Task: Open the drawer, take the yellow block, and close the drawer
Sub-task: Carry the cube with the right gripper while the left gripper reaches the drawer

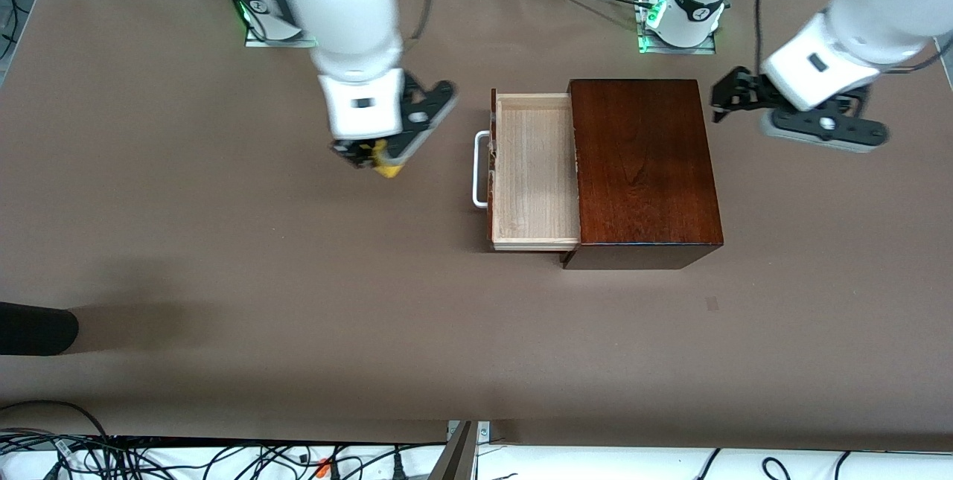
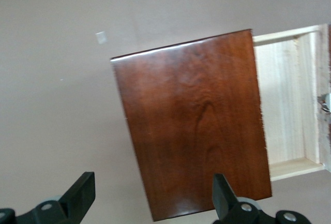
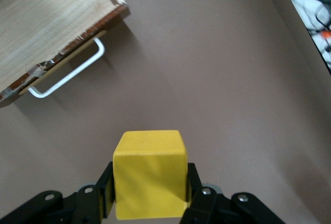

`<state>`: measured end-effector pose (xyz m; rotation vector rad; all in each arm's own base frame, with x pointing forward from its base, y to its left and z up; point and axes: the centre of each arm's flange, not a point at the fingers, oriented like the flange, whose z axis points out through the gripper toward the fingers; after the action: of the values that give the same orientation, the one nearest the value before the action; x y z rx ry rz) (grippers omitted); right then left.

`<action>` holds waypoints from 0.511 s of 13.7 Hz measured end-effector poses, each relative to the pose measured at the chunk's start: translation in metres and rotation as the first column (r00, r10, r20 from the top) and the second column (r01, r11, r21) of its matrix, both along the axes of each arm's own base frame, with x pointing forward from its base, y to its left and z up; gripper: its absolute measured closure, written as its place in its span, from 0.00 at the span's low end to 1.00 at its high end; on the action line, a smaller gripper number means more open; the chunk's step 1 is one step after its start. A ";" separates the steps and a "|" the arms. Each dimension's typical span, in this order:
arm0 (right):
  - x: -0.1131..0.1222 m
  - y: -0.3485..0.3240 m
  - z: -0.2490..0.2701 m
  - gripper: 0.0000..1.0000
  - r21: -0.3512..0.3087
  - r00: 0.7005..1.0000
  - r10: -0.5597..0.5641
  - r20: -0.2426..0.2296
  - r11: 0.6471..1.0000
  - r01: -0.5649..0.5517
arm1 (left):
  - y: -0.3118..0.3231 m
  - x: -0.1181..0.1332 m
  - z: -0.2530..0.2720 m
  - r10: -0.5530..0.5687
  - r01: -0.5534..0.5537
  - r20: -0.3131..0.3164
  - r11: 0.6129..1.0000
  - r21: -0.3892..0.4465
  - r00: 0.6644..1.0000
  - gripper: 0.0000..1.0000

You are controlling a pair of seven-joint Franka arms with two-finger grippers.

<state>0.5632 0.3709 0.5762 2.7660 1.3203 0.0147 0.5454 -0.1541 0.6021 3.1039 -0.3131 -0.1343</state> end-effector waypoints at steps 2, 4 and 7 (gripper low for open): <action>0.014 -0.050 0.007 0.44 0.018 0.998 -0.059 -0.028 0.998 0.059 | -0.034 -0.006 -0.008 -0.027 0.027 -0.010 1.000 -0.001 1.000 0.00; 0.031 -0.109 0.003 0.44 0.022 0.990 -0.128 -0.062 0.991 0.130 | -0.071 -0.013 -0.014 -0.040 0.040 -0.016 0.999 -0.005 0.999 0.00; 0.043 -0.179 -0.020 0.44 0.007 0.968 -0.231 -0.100 0.972 0.233 | -0.122 -0.026 -0.016 -0.083 0.083 -0.016 0.996 -0.016 0.996 0.00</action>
<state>0.6060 0.1917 0.5562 2.9528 1.0101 -0.1253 0.5196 -0.2760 0.5862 3.0738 -0.4407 -0.1585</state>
